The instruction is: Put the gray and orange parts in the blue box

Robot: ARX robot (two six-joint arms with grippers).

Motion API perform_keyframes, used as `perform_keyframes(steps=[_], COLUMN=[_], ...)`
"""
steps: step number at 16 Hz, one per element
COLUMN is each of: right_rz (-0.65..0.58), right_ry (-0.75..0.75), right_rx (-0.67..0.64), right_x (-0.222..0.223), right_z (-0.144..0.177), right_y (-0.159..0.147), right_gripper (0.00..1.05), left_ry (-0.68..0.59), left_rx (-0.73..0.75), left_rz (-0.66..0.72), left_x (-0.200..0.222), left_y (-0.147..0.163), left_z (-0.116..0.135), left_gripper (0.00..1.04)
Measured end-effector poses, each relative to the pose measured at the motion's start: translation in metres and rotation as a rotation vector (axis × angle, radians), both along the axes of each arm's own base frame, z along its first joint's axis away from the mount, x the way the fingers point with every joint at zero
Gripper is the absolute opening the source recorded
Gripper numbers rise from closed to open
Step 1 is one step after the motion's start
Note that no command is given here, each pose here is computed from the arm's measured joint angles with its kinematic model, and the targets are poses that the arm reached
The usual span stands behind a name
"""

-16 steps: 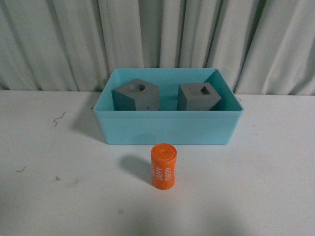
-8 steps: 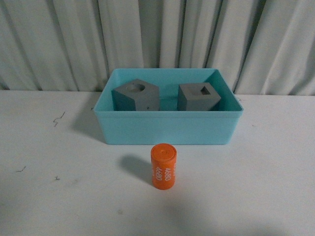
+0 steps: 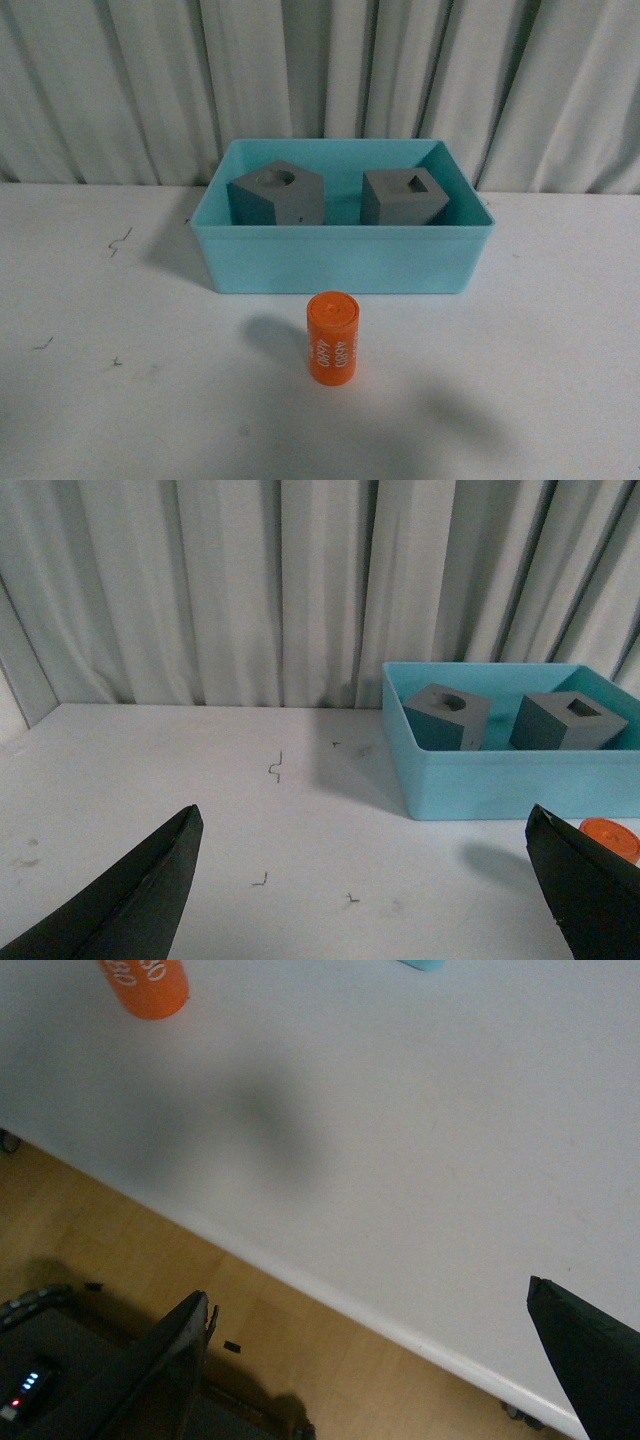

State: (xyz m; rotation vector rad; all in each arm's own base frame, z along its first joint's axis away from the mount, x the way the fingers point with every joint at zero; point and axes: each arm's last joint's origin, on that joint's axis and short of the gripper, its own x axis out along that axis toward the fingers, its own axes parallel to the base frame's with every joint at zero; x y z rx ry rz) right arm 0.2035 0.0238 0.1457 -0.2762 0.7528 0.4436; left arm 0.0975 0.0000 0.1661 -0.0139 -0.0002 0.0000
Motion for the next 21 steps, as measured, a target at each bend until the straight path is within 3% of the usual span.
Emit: perform_keyframes(steps=[4, 13, 21], right_rz=[0.021, 0.155, 0.187], right_ry=[-0.001, 0.006, -0.024], right_rx=[0.008, 0.097, 0.162], right_x=[0.033, 0.073, 0.104], right_z=[-0.017, -0.053, -0.061], right_y=[0.006, 0.051, 0.066], right_gripper=[0.98, 0.98, 0.98], left_ry=[0.0, 0.0, 0.0], left_rx=[0.0, 0.0, 0.0], left_rz=[0.0, 0.0, 0.0], left_x=[0.0, 0.0, 0.0], left_y=[0.0, 0.0, 0.0], left_z=[0.0, 0.0, 0.0], left_gripper=[0.98, 0.98, 0.98])
